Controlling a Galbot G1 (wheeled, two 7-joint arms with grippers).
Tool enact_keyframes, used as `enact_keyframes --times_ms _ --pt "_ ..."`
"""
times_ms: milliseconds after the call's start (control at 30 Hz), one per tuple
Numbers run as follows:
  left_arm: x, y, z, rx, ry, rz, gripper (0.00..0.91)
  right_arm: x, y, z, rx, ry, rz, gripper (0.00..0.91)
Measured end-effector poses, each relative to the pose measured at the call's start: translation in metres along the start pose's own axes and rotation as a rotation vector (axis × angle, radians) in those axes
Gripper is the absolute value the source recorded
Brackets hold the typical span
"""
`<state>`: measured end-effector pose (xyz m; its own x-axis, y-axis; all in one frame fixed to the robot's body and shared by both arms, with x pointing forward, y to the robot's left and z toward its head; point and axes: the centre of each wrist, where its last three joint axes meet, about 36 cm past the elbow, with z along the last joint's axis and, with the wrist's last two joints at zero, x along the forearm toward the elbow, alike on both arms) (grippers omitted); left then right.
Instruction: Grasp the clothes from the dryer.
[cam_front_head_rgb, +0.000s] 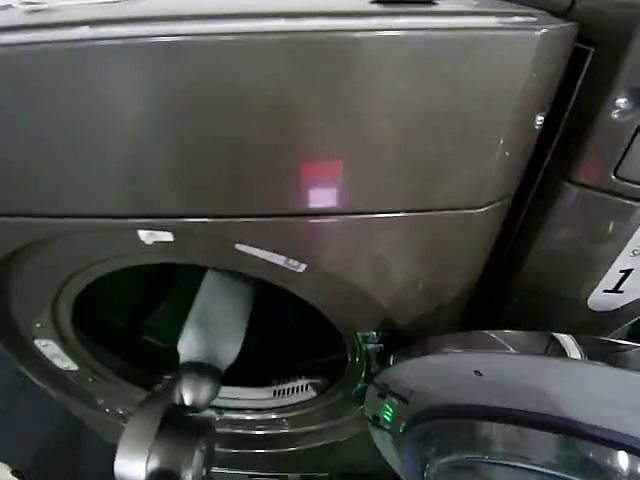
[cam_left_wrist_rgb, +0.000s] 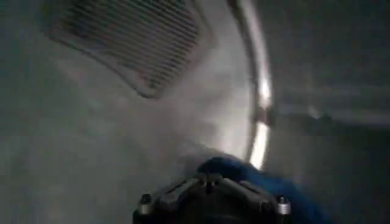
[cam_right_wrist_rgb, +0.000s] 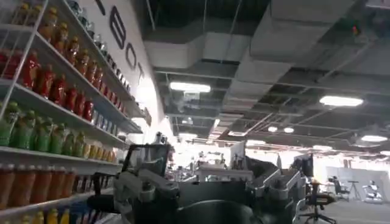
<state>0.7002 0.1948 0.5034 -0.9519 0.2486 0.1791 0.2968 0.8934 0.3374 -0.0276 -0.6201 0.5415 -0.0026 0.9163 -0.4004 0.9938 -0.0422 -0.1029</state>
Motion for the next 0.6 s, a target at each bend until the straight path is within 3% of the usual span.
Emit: enact_keyframes --times_ms 200,600 --pt "0.016 -0.020 -0.008 0.146 -0.033 -0.126 0.000 0.002 -0.004 -0.001 0.013 -0.009 0.007 0.907" --pt "0.033 -0.039 0.009 0.289 -0.024 -0.198 0.000 -0.001 -0.010 -0.009 0.003 -0.028 0.003 0.907"
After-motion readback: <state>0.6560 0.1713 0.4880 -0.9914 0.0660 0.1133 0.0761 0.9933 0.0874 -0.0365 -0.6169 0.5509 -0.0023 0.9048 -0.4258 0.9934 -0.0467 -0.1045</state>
